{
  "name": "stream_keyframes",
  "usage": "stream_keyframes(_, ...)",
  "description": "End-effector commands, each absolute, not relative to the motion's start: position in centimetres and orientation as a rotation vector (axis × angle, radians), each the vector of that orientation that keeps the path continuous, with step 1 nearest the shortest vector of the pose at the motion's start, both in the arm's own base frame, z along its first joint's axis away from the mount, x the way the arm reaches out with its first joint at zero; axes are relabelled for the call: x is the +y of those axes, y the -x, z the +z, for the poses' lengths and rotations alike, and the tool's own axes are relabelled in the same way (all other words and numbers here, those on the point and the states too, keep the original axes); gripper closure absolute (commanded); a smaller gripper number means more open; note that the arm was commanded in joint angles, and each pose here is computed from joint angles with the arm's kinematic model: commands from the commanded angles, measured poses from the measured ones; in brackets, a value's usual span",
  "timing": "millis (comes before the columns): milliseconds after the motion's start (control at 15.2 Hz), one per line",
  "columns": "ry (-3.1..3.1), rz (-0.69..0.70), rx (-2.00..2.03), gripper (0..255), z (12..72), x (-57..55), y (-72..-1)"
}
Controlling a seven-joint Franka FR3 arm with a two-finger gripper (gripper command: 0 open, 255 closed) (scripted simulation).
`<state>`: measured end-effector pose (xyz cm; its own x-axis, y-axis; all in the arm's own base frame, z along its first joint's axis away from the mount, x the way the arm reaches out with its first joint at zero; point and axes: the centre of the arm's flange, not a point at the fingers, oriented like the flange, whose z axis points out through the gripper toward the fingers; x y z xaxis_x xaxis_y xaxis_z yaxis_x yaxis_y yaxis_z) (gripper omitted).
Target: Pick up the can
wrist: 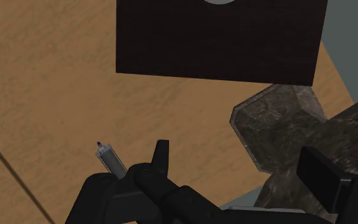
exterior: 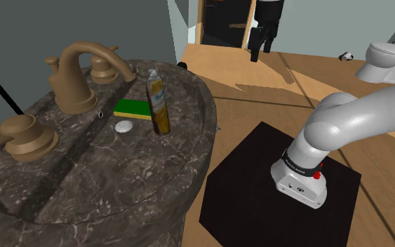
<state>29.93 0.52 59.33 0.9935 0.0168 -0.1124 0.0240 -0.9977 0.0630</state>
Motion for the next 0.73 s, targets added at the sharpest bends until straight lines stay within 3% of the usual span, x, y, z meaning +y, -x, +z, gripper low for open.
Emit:
stream_keyframes(0,-3.072,-0.172,0.031,0,59.3,0.5,-29.9)
stream_keyframes(660,-3.071,-0.138,0.331,0,59.7,11.7,-36.2)
